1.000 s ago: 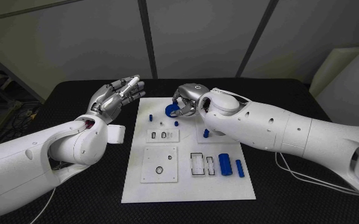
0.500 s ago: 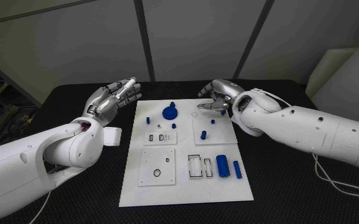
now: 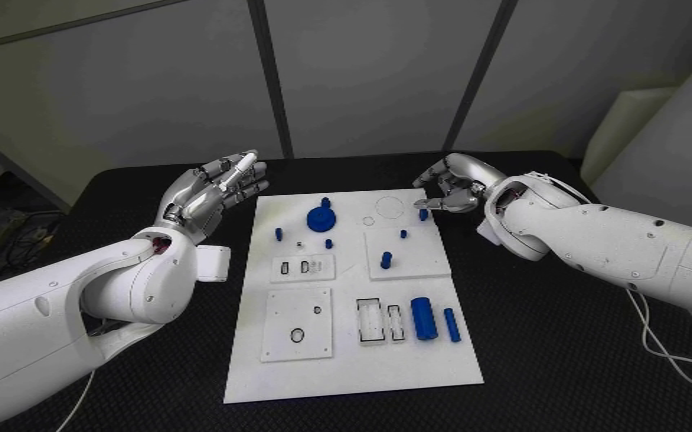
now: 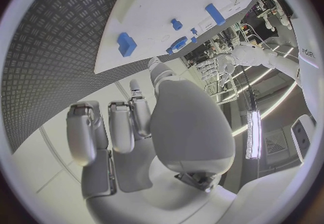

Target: Assemble the parts on the task board

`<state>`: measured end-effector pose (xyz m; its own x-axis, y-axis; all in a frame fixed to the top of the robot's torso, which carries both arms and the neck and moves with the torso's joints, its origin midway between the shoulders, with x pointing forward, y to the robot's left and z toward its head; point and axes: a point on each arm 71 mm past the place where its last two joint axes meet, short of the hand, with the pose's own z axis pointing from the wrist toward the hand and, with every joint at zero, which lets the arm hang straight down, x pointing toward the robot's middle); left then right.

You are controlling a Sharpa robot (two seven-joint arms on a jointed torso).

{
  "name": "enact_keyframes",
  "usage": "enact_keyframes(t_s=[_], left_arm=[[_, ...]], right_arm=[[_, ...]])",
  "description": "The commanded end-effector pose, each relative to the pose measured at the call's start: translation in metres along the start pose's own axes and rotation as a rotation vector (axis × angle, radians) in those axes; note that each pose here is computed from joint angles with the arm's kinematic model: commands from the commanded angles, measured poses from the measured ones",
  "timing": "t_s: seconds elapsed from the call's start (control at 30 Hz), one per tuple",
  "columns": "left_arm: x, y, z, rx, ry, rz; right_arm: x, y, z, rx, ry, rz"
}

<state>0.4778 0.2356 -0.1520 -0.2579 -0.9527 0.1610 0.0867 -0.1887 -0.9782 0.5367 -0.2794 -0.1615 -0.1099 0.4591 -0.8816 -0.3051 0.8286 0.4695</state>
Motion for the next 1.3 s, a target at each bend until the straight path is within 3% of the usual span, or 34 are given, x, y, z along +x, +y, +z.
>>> enact_keyframes(t_s=[0.03, 0.37, 1.3], left_arm=[[0.0006, -0.001, 0.0009, 0.008, 0.011, 0.002], [-0.001, -0.0006, 0.0017, 0.009, 0.007, 0.004], [-0.0013, 0.0, 0.0023, 0.008, 0.006, 0.004]], right_arm=[[0.003, -0.003, -0.002, -0.025, 0.045, 0.024], [0.011, -0.011, -0.007, -0.011, 0.091, 0.016], [0.017, -0.018, -0.002, 0.016, 0.124, -0.007]])
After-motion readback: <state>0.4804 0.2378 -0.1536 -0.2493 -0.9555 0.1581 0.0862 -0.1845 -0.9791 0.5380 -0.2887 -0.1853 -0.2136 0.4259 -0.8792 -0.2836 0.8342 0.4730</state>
